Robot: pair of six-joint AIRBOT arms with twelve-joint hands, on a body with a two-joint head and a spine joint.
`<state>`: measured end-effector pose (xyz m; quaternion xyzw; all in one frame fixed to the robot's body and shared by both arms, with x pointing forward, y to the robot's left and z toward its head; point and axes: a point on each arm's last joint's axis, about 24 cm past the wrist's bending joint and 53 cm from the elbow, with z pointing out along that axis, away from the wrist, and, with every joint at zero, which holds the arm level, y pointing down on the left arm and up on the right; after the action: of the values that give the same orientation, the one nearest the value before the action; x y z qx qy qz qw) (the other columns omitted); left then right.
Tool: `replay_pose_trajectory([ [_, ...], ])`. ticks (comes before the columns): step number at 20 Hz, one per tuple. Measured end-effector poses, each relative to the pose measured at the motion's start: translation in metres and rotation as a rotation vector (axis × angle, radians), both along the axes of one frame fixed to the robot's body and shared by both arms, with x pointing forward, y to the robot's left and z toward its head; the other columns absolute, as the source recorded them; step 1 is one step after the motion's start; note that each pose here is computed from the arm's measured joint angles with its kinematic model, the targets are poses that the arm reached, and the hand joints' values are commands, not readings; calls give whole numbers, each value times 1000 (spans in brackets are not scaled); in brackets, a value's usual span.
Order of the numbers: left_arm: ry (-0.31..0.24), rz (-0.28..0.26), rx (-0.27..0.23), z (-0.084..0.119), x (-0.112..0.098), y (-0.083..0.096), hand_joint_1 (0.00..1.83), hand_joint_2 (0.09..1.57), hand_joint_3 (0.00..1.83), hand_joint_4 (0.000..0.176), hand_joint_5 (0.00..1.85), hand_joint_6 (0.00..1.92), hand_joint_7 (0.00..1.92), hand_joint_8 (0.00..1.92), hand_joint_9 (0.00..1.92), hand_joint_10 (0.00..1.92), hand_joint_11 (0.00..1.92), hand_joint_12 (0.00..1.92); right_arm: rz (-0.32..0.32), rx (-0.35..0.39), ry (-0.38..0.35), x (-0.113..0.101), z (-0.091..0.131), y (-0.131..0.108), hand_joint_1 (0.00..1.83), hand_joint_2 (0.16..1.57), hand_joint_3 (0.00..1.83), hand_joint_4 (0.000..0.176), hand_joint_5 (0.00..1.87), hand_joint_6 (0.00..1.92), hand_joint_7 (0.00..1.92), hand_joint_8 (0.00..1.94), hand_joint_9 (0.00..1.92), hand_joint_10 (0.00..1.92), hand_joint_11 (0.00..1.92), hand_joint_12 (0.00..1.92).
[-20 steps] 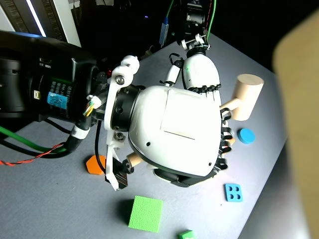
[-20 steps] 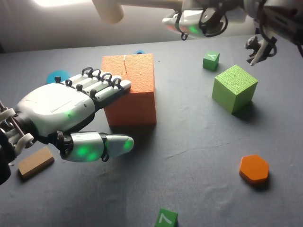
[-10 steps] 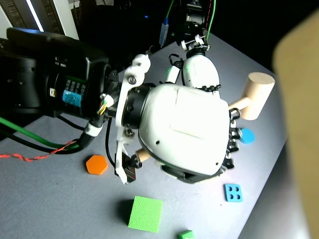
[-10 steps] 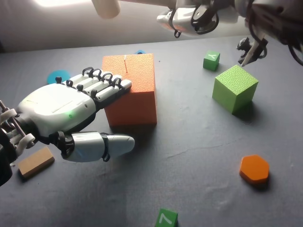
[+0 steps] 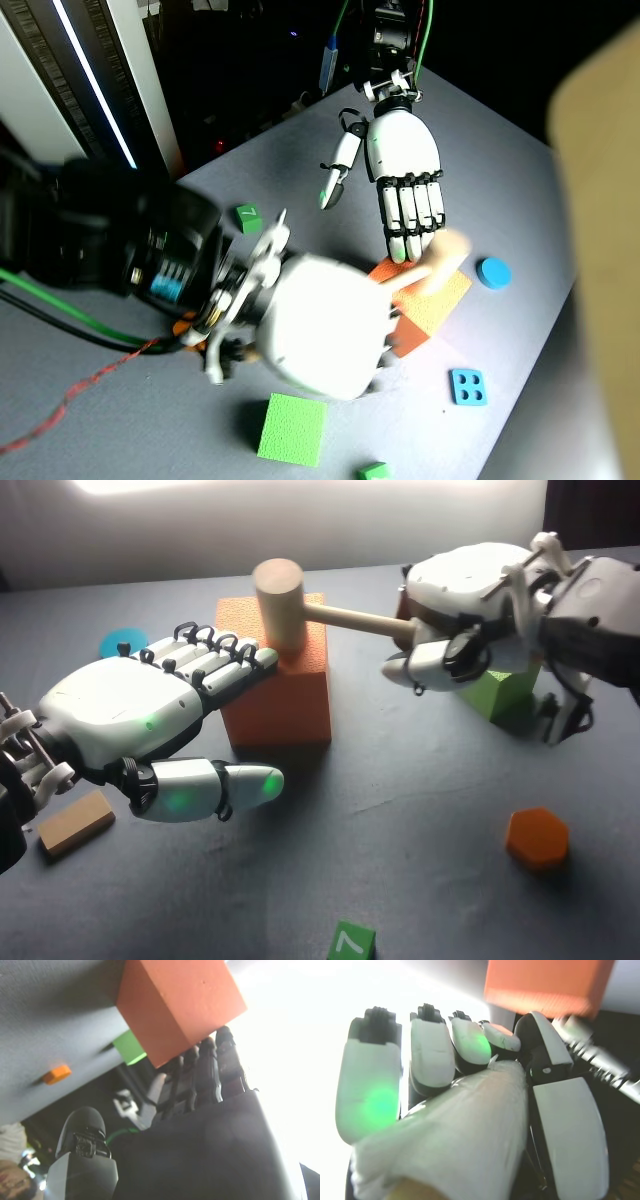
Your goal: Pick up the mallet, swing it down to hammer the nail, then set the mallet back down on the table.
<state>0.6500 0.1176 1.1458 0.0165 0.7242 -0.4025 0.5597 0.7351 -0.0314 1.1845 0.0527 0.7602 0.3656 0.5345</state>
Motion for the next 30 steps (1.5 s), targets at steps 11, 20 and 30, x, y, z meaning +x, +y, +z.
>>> replay_pose_trajectory([
  [11, 0, -1, 0, 0, 0, 0, 0, 1201, 2, 0, 61, 2, 60, 3, 54, 1, 24, 34, -1, 47, -92, 6, 64, -15, 686, 1425, 1, 0, 1121, 1921, 1409, 1941, 1585, 1921, 1791, 1921],
  [20, -3, -1, -3, 2, 0, -1, 0, 1197, 0, 0, 64, 5, 54, 4, 57, 3, 32, 43, 56, -29, -120, -21, 64, -23, 676, 1430, 1, 0, 1116, 1921, 1401, 1941, 1581, 1921, 1792, 1921],
  [30, -5, 0, -5, 3, 1, -1, 0, 1205, 2, 0, 61, 4, 63, 3, 61, 2, 29, 51, 239, -318, -218, -77, 9, -3, 667, 1432, 0, 0, 1124, 1921, 1398, 1941, 1569, 1921, 1777, 1921],
])
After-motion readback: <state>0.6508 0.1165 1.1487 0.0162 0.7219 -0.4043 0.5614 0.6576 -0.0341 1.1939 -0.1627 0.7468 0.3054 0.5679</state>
